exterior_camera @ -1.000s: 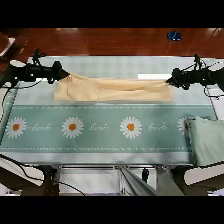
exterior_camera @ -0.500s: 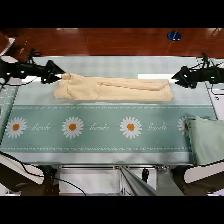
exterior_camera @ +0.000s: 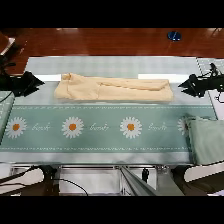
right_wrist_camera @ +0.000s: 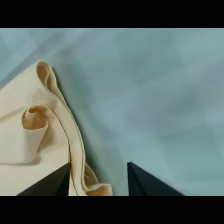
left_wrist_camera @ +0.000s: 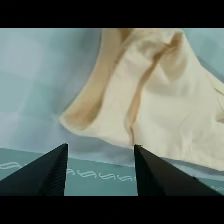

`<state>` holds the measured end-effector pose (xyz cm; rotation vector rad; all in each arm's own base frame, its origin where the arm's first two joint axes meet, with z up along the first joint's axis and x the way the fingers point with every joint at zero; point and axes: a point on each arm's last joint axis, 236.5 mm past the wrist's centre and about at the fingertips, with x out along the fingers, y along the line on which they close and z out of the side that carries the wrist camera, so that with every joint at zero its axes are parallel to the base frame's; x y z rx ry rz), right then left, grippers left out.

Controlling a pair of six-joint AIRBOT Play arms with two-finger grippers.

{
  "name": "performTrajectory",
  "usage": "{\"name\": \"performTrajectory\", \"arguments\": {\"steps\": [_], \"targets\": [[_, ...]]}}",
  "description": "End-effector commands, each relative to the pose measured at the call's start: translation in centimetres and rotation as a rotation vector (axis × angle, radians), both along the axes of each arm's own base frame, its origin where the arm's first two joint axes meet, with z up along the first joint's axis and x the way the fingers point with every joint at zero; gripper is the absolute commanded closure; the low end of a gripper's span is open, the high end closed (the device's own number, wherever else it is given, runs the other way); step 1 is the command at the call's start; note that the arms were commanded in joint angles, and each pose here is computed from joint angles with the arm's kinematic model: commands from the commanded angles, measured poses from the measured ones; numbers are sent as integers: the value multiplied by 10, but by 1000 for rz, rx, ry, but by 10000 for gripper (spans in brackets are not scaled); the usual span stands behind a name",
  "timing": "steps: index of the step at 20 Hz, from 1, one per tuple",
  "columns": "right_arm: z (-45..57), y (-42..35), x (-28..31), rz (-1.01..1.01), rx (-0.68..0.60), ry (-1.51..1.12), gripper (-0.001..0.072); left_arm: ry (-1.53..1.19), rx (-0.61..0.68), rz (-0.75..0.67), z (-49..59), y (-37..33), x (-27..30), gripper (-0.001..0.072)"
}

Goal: Fold the shirts.

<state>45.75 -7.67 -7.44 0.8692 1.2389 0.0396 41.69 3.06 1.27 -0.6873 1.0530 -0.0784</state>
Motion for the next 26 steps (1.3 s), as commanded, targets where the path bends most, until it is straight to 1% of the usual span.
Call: {"name": "performTrajectory", "arguments": {"steps": [1,3,5,7,8,9,10,11,12,13,15,16,17,18,20,22,24,26], "targets": [[-22,27,8,-39,126,27,298,-125,6,-50,6,-46,-19,204],[-29,44,7,-16,174,45,298,-151,-35,-125,11,-81,-20,204],[-34,66,6,45,178,56,298,-194,-66,-157,18,-109,-13,204],[-34,89,9,91,171,47,298,-227,-57,-183,20,-129,-7,204],[-31,99,12,117,163,39,317,-231,-54,-199,19,-139,-6,204],[-25,106,16,140,159,26,426,-227,-57,-217,17,-147,-7,205],[-15,112,20,177,161,5,641,-220,-62,-237,14,-155,-10,216],[-2,114,22,221,162,-23,689,-212,-67,-256,13,-162,-13,415],[15,117,21,266,165,-50,690,-217,-60,-291,13,-167,-16,674],[31,112,21,288,160,-78,690,-234,-46,-326,13,-171,-18,684],[68,98,13,297,132,-129,690,-236,-52,-343,14,-178,-20,685],[87,94,1,334,97,-147,690,-236,-59,-356,15,-185,-22,684],[101,89,-13,368,38,-149,690,-238,-72,-373,16,-195,-25,685],[112,80,-31,388,-51,-144,690,-244,-81,-396,18,-209,-29,685],[136,73,-64,373,-175,-164,690,-275,-73,-457,20,-243,-37,685],[165,82,-95,339,-229,-247,690,-326,-56,-483,23,-279,-41,686],[192,96,-128,293,-244,-315,690,-334,-62,-459,16,-311,-38,686],[213,106,-159,261,-268,-364,690,-286,-90,-535,4,-349,-36,686]]}}
